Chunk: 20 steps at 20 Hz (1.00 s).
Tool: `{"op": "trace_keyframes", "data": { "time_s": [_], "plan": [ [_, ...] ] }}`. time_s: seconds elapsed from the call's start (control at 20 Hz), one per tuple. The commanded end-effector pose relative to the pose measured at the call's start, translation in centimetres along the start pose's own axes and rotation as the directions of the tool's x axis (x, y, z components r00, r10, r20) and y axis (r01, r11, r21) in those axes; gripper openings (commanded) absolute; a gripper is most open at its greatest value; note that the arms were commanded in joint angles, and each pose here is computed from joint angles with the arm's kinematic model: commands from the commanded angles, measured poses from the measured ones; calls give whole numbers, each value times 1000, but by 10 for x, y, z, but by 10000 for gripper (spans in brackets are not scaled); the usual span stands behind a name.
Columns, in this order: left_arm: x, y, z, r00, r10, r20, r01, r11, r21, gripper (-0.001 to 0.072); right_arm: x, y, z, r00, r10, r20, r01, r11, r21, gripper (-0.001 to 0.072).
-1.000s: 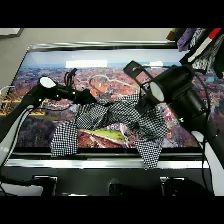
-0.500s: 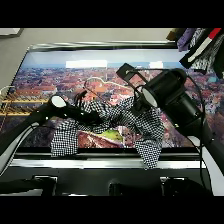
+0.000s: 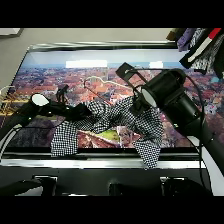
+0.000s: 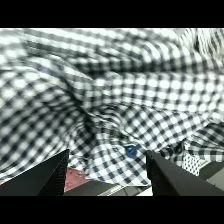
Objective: Fold the clothes and pants, and hang the long-sleeved shirts on hangers.
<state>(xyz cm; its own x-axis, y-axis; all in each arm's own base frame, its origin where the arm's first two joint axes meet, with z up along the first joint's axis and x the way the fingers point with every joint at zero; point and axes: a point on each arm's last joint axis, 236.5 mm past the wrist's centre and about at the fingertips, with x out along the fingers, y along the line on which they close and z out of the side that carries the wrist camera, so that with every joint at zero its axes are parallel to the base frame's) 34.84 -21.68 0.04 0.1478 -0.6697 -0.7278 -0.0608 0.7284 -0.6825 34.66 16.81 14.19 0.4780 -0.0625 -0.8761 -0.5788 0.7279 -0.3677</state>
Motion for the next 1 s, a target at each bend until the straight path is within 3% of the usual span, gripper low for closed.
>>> {"op": "trace_keyframes", "data": {
  "time_s": [0.0,0.25,0.7,0.95],
  "plan": [
    [0,7,5,999,23,21,-23,1000,-21,557,0,0,0,1000,1,0,-1,1000,0,41],
    [39,-18,-23,998,4,-59,-5,1000,-17,557,0,1,0,1000,1,0,-1,1000,1,41],
    [66,-6,-10,999,29,-14,-30,996,-82,532,0,0,-1,1000,1,-3,-1,1000,0,41],
    [70,-4,-24,997,33,-76,-37,997,-61,93,0,0,-1,1000,1,-4,-1,1000,0,41]
  ]
}}
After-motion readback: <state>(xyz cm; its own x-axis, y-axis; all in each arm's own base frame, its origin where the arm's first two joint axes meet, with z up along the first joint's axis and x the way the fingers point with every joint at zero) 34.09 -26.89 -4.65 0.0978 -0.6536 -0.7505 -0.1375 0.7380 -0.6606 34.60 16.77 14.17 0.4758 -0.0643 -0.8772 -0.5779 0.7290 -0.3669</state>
